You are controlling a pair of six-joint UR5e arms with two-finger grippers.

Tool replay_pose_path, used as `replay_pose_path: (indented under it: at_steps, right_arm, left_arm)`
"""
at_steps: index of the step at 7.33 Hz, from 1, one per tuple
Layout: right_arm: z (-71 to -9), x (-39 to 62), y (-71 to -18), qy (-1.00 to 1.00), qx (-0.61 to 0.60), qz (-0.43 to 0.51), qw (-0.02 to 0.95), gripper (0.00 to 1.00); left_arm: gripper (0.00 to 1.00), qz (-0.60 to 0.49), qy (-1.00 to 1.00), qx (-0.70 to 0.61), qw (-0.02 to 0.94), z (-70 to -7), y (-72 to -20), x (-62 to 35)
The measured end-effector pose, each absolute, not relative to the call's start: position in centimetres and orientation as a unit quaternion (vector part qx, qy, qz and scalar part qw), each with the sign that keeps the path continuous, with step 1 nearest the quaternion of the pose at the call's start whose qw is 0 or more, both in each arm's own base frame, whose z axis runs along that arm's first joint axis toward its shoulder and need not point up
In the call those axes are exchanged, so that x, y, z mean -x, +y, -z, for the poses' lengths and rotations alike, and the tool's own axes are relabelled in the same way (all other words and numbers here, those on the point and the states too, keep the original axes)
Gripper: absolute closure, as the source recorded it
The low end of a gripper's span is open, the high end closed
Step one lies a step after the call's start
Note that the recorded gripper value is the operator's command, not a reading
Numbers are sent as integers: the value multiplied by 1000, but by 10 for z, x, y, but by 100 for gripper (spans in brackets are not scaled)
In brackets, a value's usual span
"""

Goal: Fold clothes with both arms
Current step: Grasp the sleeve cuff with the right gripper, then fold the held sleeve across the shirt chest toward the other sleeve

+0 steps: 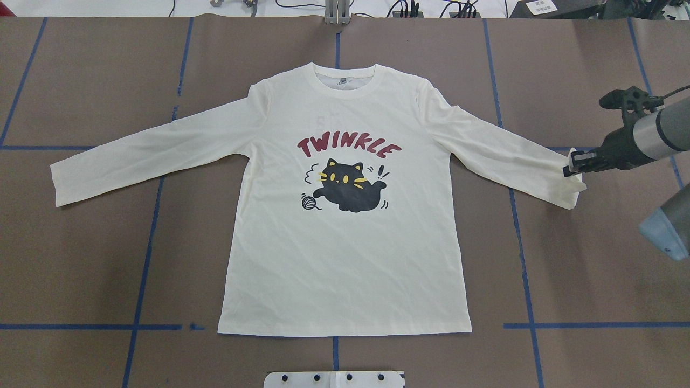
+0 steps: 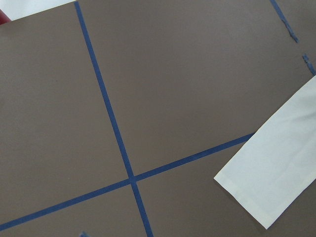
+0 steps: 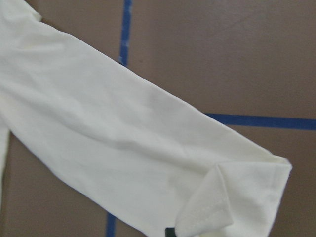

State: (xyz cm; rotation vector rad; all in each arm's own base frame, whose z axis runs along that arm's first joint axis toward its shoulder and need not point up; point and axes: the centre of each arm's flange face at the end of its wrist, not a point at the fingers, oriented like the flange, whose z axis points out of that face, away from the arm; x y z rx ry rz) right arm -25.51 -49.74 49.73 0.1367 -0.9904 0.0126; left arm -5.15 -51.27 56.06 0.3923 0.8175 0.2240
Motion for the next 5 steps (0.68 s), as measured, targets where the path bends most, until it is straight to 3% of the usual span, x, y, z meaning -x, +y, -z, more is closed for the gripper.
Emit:
replay_pose_path:
  at_steps: [5]
  right_arm:
    - [-236,424,-564,-519,-98,-68,846,100]
  left_arm:
    - [0,-107,395,-187,893,-563,-516,51]
